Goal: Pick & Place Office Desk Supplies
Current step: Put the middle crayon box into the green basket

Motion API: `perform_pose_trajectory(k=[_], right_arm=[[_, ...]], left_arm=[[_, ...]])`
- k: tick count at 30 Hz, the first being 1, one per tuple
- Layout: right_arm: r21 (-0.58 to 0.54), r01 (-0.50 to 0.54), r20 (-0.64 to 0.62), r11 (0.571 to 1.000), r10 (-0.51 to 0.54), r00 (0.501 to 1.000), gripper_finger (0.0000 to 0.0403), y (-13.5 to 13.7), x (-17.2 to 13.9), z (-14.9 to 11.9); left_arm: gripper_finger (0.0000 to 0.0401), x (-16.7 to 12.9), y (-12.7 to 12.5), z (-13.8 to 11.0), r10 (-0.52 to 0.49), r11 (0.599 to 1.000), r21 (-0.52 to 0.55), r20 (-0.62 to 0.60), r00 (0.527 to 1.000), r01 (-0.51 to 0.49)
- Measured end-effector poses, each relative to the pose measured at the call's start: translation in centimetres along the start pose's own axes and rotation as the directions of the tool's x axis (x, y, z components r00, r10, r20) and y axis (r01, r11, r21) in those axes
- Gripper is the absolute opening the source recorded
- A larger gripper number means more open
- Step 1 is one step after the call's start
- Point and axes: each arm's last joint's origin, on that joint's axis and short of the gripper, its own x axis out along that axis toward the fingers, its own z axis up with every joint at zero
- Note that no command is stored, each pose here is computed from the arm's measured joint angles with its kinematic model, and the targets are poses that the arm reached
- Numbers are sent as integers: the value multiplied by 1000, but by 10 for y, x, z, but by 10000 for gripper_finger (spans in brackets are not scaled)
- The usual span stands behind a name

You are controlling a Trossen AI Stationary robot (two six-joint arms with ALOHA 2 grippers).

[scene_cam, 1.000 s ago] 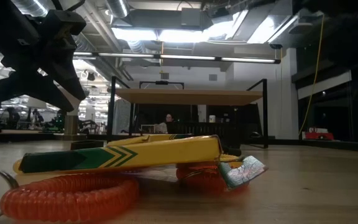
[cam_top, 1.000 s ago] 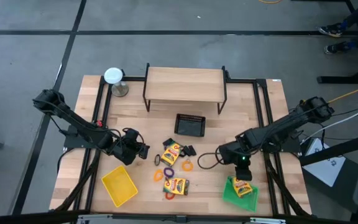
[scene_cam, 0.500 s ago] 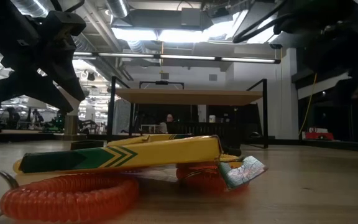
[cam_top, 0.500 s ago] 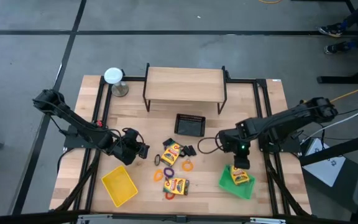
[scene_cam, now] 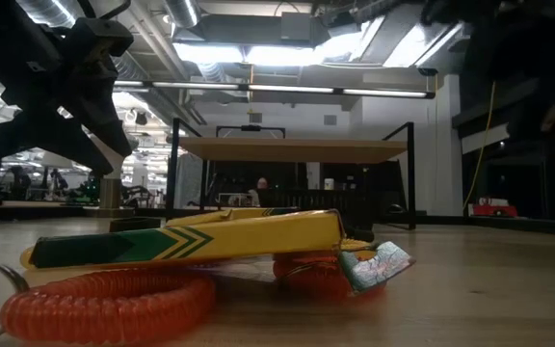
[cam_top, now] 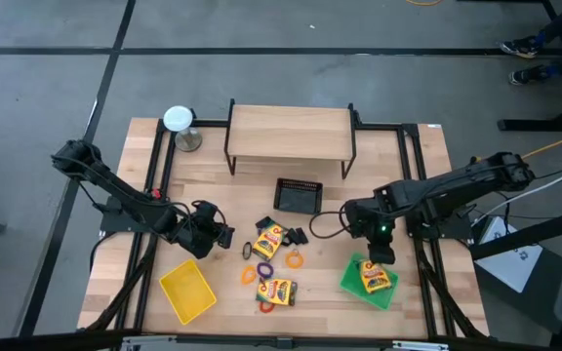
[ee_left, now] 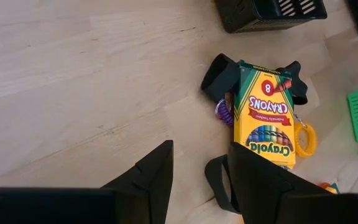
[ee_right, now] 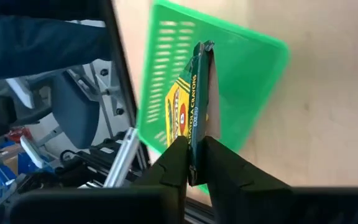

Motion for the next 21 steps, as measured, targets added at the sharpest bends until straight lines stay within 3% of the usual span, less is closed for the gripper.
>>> perform_pose_trajectory(k=[10, 17, 21], right_arm=[[-52, 8, -52, 999, -11, 999, 176, 13, 2, -5], [-16, 20, -62, 1000, -21, 998, 200, 14, 3, -6], [54, -22, 32, 998, 20, 999, 201, 20, 0, 1]], left_arm=[[150, 0, 0, 0, 0, 1000, 1, 7, 1000, 0], [150, 0, 0, 1, -1, 1000, 1, 23, 1000, 1], [150, -1, -5, 2, -49, 999, -5, 75, 996, 49]])
